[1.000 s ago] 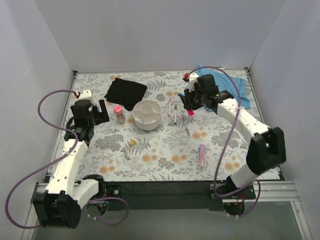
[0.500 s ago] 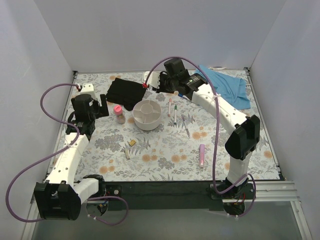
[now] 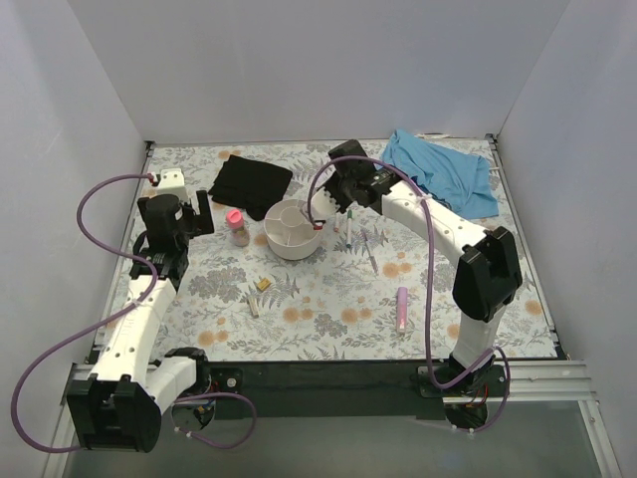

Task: Sort the stationery into containers
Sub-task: Place the pen in the storage box.

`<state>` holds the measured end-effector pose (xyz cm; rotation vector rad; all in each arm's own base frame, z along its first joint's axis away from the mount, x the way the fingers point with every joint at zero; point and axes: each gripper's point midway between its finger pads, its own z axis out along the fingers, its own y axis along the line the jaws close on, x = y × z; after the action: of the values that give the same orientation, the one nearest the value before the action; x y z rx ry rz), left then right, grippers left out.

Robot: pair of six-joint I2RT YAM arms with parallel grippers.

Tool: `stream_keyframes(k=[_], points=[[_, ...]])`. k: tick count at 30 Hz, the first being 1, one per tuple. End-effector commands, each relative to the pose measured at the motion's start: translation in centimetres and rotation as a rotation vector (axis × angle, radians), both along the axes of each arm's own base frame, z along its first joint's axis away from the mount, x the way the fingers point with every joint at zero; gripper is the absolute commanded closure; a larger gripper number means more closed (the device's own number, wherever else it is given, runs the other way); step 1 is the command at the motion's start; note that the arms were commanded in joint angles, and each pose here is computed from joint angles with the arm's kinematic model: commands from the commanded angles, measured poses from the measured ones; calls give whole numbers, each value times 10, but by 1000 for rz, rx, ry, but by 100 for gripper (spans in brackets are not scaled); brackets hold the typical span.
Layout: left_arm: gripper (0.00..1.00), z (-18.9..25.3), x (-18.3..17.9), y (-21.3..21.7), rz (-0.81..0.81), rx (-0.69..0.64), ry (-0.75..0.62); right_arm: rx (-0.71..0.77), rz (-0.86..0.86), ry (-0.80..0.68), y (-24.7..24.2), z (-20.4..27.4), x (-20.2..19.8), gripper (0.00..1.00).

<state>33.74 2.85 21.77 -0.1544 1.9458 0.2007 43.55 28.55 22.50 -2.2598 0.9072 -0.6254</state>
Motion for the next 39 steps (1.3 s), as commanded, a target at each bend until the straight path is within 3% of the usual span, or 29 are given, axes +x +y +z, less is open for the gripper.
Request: stream_keyframes(k=[1,4,7,9,10,11,12,15,16,23,33,39], points=[[9,7,-1,8,36,21,-30,-138,262,-221,20,30,4,99],[9,10,4,0,-5,5,-27,-71,333,-223,40,38,-2,99],[15,27,8,-26,-159,-34,-35,127,341,-103,66,42,-13,99],[18,31,7,-59,-328,-113,-20,326,237,12,76,69,-16,99],[18,37,12,-65,-345,-137,-21,403,227,111,87,64,-19,99],[18,39,14,-68,-331,-189,-21,475,213,182,89,92,-29,99],[18,40,17,-67,-316,-206,-19,587,128,329,91,92,-37,99],[18,43,24,-64,-281,-217,-25,750,64,585,104,92,-59,99],[18,44,25,-61,-267,-214,-27,815,-31,703,104,87,-66,99],[16,46,32,-57,-196,-249,-31,971,-338,1268,114,43,-93,99],[14,39,45,-54,-183,-221,11,1254,-365,1372,116,29,-65,99],[14,40,47,-61,-222,-231,30,1364,-343,1343,113,24,-49,99]])
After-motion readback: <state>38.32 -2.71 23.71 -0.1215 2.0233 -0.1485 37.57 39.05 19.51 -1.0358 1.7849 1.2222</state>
